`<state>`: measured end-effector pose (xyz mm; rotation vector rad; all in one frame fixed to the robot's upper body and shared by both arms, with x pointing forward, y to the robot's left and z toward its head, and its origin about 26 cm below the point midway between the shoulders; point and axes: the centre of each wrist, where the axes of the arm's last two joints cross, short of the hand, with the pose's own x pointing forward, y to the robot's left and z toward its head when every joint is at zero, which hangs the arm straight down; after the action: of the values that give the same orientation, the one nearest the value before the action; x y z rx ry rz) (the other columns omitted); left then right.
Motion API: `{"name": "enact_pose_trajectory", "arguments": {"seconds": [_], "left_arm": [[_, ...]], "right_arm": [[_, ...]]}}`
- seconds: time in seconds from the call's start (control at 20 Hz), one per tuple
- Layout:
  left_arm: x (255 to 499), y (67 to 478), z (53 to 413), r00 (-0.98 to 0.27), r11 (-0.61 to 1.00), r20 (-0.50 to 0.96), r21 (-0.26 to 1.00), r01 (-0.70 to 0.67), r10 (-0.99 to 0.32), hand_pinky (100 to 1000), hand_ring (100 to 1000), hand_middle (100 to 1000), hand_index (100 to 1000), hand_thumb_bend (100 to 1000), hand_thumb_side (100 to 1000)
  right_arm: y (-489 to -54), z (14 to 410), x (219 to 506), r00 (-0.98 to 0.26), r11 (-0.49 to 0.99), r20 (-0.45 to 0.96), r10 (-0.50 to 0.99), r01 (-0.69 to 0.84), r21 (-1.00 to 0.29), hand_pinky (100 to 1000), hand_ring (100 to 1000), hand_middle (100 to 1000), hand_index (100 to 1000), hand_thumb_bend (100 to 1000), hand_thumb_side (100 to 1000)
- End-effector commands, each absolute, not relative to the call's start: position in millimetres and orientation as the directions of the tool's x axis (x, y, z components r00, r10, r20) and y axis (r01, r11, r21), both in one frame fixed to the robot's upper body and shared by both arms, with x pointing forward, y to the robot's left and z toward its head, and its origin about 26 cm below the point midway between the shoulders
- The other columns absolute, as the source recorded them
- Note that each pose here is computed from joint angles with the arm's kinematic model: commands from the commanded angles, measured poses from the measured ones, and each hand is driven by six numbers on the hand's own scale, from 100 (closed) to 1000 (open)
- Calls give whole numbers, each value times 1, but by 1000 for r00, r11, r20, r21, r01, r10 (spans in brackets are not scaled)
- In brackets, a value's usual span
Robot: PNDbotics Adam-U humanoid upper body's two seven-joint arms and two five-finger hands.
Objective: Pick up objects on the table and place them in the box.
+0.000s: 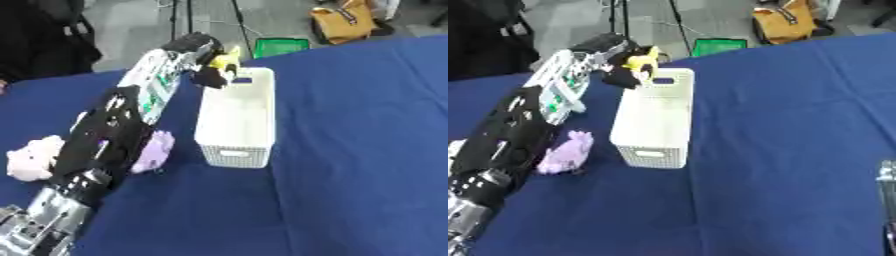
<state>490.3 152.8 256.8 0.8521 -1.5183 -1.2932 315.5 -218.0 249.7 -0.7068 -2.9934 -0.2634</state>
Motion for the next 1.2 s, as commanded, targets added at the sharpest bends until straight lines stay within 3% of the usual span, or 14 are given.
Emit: {"name": "enact_pose_trajectory", "arguments": {"seconds": [0.05,0.45,0.5,0.75,0.8,1.2], "left_arm": [[495,155,266,-308,238,231,971,17,-923,100,261,327,542,100,460],[504,158,247,-292,306,317,948,85,-902,160,317,365,578,100,524],[505,159,247,-289,308,322,947,94,-902,215,370,418,622,100,578],[507,163,245,-279,291,319,947,138,-906,321,468,524,704,100,654],[507,163,245,-280,283,314,948,146,-907,365,513,589,745,100,683],[507,165,251,-299,234,280,955,182,-912,424,570,713,807,181,716]], "right_arm": [[-215,258,313,-906,890,61,418,422,172,844,894,707,756,100,991],[-210,263,313,-917,900,46,396,397,181,844,894,707,757,100,990],[-210,263,313,-918,901,44,394,395,181,844,894,707,757,100,990],[-209,264,313,-921,904,41,387,388,182,843,894,707,756,100,990],[-209,264,313,-921,904,42,387,388,181,843,894,707,756,100,990],[-210,262,313,-920,903,49,389,391,179,843,895,706,755,100,988]]}}
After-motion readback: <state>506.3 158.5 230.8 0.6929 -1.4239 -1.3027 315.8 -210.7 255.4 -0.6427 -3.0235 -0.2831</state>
